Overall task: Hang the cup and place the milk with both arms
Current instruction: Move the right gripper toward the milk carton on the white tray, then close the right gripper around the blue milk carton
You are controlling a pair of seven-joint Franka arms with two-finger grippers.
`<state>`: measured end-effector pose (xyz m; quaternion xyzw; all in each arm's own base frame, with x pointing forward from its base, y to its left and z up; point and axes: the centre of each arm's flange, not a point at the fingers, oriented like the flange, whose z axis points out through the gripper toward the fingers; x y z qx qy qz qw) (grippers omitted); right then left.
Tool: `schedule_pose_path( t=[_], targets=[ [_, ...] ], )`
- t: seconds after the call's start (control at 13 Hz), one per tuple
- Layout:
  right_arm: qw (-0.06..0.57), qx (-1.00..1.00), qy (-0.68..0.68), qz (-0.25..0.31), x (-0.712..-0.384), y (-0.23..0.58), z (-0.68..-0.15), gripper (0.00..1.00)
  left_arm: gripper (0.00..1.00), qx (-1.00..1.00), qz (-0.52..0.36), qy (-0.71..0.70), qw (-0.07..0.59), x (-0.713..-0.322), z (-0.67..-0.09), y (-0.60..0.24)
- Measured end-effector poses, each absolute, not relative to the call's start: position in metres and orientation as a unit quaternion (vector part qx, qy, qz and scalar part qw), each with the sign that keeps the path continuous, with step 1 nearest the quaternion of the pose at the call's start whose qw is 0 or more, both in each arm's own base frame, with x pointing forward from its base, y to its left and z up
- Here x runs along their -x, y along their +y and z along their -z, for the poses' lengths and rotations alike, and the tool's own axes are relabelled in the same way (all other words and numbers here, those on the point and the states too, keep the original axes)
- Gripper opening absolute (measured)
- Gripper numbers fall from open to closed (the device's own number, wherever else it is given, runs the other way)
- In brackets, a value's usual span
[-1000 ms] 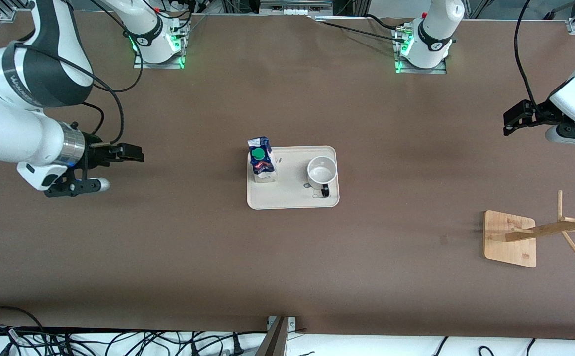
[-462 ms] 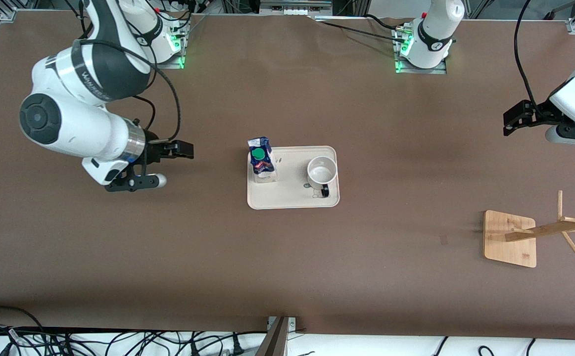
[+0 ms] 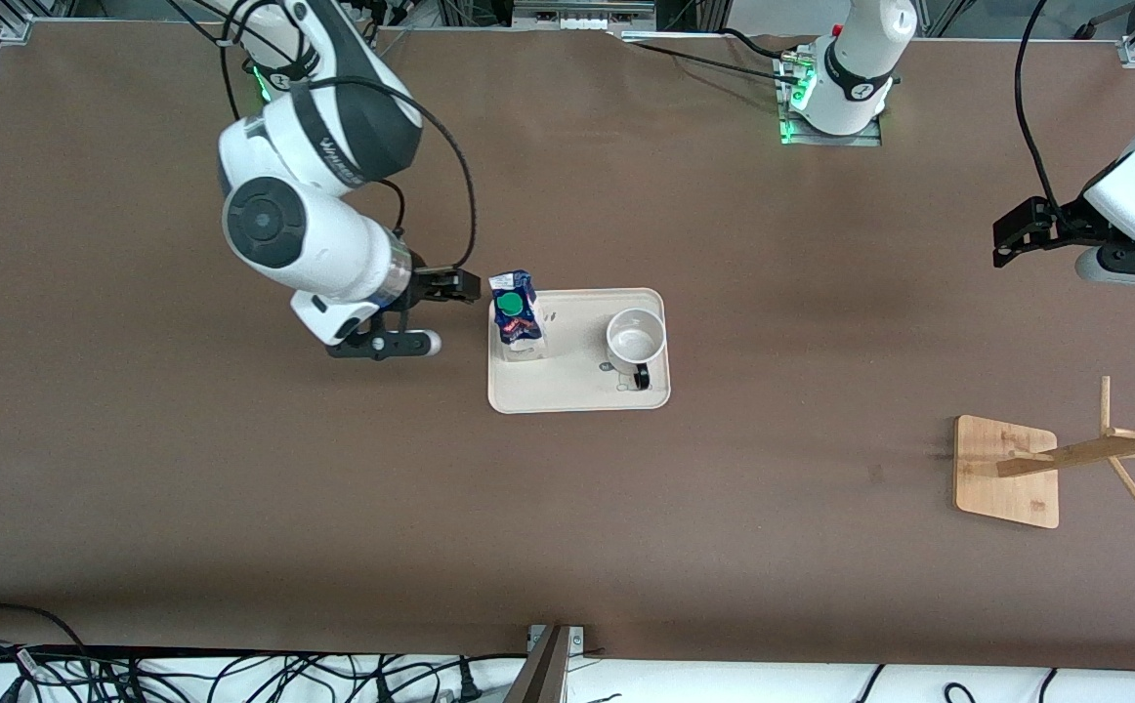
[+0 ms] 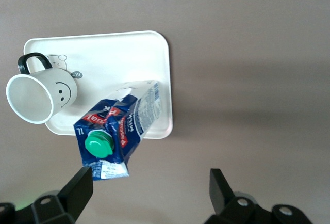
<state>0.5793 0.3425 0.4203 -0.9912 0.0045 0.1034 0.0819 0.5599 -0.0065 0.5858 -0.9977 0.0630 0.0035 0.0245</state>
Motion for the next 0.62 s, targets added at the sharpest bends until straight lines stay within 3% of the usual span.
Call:
schedule_pose_path(
  t=[0.62],
  targets=[
    [0.083, 0.992, -0.012, -0.091, -0.56, 0.392, -0.402, 1.0, 1.0, 0.998, -0.004, 0.063, 0.024, -0.56, -0.586, -0.007]
  ],
)
